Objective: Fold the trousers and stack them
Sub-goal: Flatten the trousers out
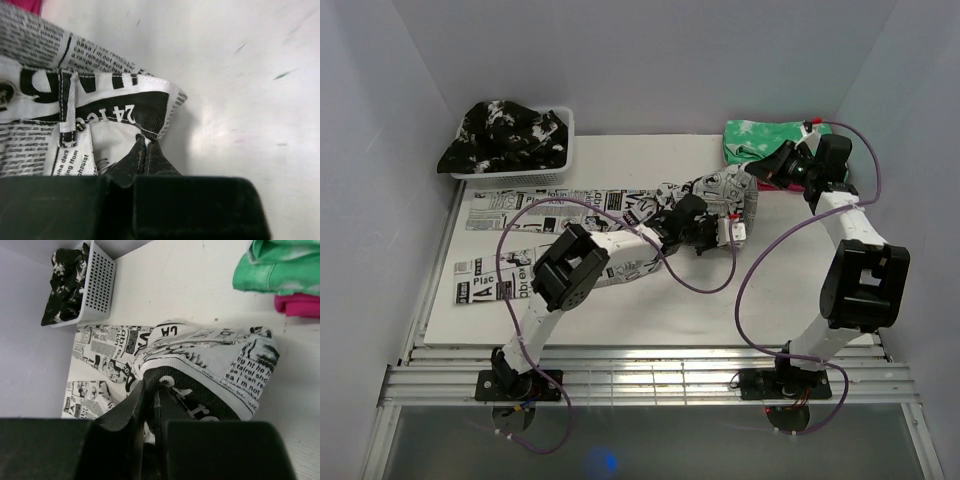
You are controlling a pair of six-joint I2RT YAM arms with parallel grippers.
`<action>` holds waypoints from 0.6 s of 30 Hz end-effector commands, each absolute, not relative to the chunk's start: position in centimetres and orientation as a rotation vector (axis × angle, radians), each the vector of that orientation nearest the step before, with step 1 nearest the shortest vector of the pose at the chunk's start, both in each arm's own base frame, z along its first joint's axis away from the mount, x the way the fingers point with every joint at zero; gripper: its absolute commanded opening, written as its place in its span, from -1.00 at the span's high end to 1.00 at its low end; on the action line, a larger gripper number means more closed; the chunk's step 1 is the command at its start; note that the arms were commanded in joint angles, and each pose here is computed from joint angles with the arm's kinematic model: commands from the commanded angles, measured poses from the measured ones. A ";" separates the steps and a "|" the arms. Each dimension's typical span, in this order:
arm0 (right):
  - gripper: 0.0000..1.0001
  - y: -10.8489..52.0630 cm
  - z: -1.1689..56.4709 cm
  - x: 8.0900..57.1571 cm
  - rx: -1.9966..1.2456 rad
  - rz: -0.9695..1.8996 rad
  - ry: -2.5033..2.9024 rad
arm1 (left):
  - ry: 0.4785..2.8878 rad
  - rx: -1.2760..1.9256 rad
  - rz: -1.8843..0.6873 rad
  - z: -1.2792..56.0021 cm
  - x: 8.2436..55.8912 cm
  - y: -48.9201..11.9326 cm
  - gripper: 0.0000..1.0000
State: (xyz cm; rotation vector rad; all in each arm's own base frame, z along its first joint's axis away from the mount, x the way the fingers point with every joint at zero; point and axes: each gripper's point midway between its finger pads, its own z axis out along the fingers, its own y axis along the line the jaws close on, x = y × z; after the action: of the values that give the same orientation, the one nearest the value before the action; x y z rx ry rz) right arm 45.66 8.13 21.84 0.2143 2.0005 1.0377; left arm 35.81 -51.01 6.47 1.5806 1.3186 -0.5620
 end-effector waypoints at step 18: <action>0.84 -6.0 16.2 42.3 -0.335 0.621 2.443 | 1.534 1.389 -1.628 20.2 16.7 -61.5 -0.30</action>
State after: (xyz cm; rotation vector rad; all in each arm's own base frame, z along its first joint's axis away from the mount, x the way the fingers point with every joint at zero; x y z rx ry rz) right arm 44.33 -4.19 16.55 -0.1204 2.3864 0.7363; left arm 19.28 -61.02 17.90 1.4193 1.4621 -1.4668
